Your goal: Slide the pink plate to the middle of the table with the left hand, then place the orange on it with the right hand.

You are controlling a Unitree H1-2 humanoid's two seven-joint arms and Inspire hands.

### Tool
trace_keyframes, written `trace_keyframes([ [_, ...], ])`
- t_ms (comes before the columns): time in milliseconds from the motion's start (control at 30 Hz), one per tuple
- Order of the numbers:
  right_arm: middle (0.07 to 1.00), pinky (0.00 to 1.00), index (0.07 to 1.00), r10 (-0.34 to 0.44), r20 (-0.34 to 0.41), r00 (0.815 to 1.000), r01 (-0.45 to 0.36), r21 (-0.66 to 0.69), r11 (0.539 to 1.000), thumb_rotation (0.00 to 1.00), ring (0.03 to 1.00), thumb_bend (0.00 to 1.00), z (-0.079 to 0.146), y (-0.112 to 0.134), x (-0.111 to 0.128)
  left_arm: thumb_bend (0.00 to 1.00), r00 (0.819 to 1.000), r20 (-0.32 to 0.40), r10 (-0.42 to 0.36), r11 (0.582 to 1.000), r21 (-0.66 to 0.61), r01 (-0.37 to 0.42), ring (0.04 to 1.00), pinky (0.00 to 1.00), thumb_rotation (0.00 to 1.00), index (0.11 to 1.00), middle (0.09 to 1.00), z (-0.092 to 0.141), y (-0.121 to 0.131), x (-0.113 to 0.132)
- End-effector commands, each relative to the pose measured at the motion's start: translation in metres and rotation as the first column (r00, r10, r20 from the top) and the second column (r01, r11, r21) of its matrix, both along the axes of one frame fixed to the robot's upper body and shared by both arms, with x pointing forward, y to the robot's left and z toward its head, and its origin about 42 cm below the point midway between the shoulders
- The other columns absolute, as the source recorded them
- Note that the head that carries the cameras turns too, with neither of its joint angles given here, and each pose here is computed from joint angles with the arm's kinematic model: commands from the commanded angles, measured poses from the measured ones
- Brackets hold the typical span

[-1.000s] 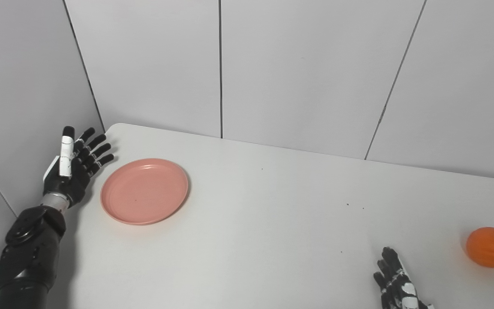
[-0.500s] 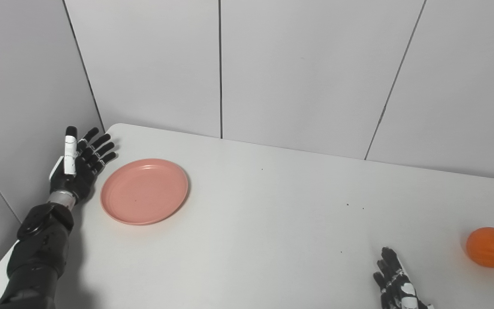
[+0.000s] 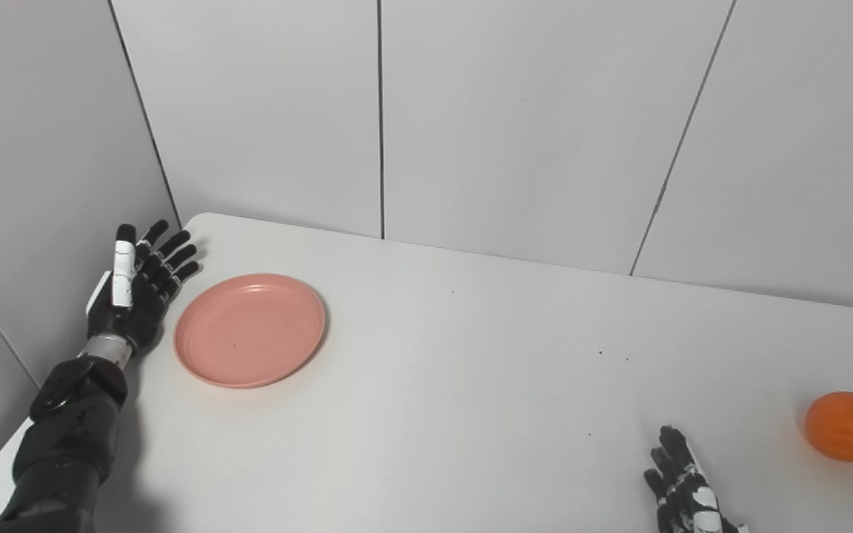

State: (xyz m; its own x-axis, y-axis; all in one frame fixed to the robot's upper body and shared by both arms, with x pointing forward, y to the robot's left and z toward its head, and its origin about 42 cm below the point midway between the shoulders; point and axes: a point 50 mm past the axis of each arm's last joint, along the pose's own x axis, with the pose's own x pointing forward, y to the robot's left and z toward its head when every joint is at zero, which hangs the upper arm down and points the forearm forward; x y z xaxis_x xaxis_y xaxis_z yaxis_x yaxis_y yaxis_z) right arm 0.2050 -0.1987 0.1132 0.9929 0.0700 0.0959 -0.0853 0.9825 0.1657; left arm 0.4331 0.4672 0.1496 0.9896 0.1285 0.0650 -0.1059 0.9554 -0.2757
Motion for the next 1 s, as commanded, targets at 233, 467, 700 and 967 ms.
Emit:
trace_keyframes([
  [233, 0.983, 1.00, 0.933, -0.021, -0.123, 0.992, 0.019, -0.018, 1.000, 0.95, 1.000, 0.78, -0.019, -0.009, -0.059, 0.99, 0.999, 0.049, -0.003, 1.000, 0.006, 0.002, 0.900, 0.84, 0.88, 0.884, 0.896, 0.015, 0.008, 0.003],
  [467, 0.983, 1.00, 0.930, -0.019, -0.122, 0.992, 0.017, -0.020, 1.000, 0.95, 1.000, 0.78, -0.019, -0.010, -0.059, 1.00, 0.998, 0.049, -0.033, 0.999, 0.005, 0.033, 0.881, 0.83, 0.88, 0.921, 0.892, 0.010, 0.005, 0.000],
  [700, 0.979, 1.00, 0.926, -0.017, -0.123, 0.992, 0.015, -0.021, 1.000, 0.95, 1.000, 0.75, -0.018, -0.009, -0.058, 0.97, 0.998, 0.049, -0.049, 0.999, 0.012, 0.048, 0.862, 0.79, 0.90, 0.912, 0.879, 0.005, 0.000, 0.000],
  [967, 0.980, 1.00, 0.929, -0.017, -0.124, 0.992, 0.015, -0.019, 1.000, 0.94, 1.000, 0.76, -0.018, -0.006, -0.058, 0.98, 0.996, 0.044, -0.077, 0.997, -0.005, 0.077, 0.881, 0.77, 0.88, 0.915, 0.880, -0.003, -0.005, -0.003],
])
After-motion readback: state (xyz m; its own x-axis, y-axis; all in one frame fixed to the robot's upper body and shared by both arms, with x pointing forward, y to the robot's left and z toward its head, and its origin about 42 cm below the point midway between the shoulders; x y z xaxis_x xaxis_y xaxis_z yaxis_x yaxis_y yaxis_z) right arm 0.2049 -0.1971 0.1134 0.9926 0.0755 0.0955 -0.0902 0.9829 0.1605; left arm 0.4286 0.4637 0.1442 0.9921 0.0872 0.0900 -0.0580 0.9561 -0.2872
